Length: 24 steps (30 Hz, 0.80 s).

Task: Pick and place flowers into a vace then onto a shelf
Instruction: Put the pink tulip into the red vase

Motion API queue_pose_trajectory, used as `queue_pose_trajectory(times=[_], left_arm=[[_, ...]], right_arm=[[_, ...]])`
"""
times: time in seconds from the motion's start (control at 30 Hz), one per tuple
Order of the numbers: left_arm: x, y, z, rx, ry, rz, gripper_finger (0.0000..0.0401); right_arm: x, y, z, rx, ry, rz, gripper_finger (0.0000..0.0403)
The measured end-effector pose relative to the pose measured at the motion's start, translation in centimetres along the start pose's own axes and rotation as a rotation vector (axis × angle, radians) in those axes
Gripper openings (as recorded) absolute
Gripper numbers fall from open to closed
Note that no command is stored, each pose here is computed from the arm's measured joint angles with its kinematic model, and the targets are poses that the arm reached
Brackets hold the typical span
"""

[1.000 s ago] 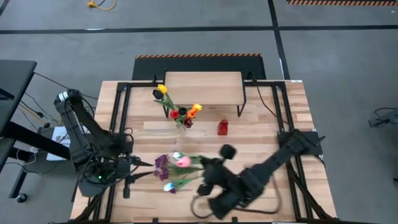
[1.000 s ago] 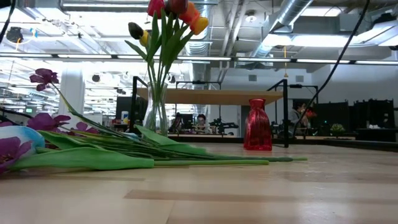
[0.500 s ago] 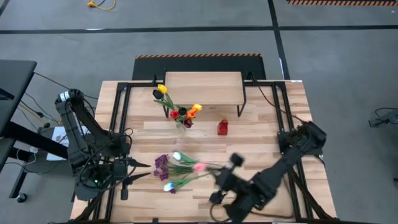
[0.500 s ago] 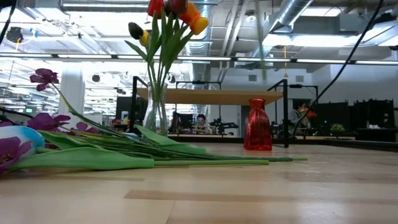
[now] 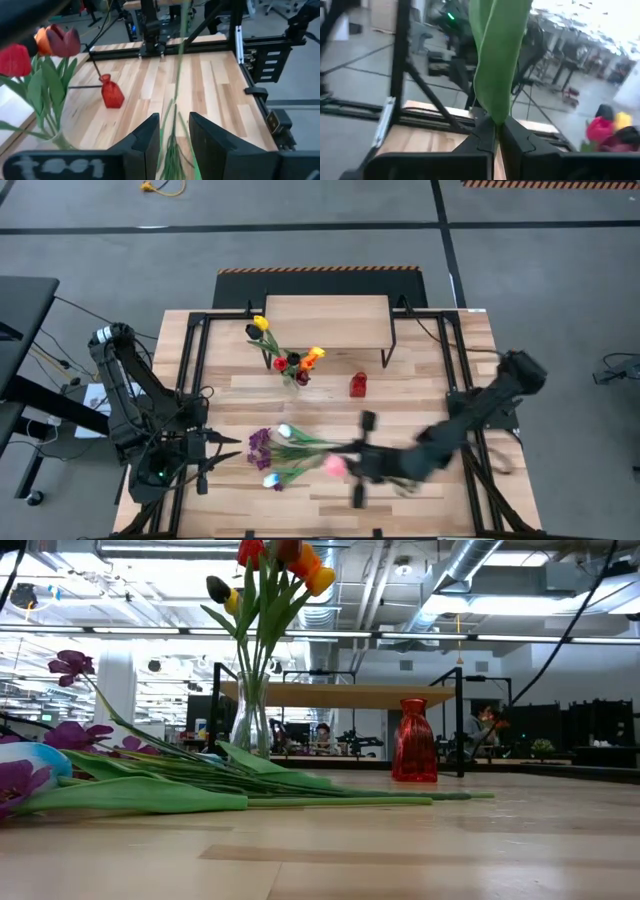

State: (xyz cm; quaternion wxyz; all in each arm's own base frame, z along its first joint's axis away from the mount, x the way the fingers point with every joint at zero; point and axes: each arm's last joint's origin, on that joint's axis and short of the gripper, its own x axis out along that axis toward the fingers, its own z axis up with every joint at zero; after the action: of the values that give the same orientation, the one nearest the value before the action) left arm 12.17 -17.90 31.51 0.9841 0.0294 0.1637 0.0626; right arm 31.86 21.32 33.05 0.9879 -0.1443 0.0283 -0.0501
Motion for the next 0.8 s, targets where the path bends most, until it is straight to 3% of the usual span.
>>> queue_pose_trajectory(times=[0.13, 0.23, 0.5, 0.8], left_arm=[[-0.1, 0.1, -0.2, -0.003, -0.007, 0.020, 0.0096], [-0.1, 0.2, -0.1, -0.006, -0.035, 0.053, 0.0096], [-0.2, 0.4, 0.0, -0.046, -0.078, 0.101, 0.0096], [-0.2, 0.4, 0.1, -0.050, -0.081, 0.104, 0.0096]], right_arm=[[-5.4, -1.6, 0.8, -0.056, -0.014, -0.016, 0.0002], [-7.7, -4.5, -0.1, -0.026, -0.053, -0.034, 0.0002], [-9.2, -11.7, -5.9, 0.079, 0.006, -0.227, 0.0006], [-11.6, -15.5, -6.6, 0.068, 0.058, -0.301, 0.0002]])
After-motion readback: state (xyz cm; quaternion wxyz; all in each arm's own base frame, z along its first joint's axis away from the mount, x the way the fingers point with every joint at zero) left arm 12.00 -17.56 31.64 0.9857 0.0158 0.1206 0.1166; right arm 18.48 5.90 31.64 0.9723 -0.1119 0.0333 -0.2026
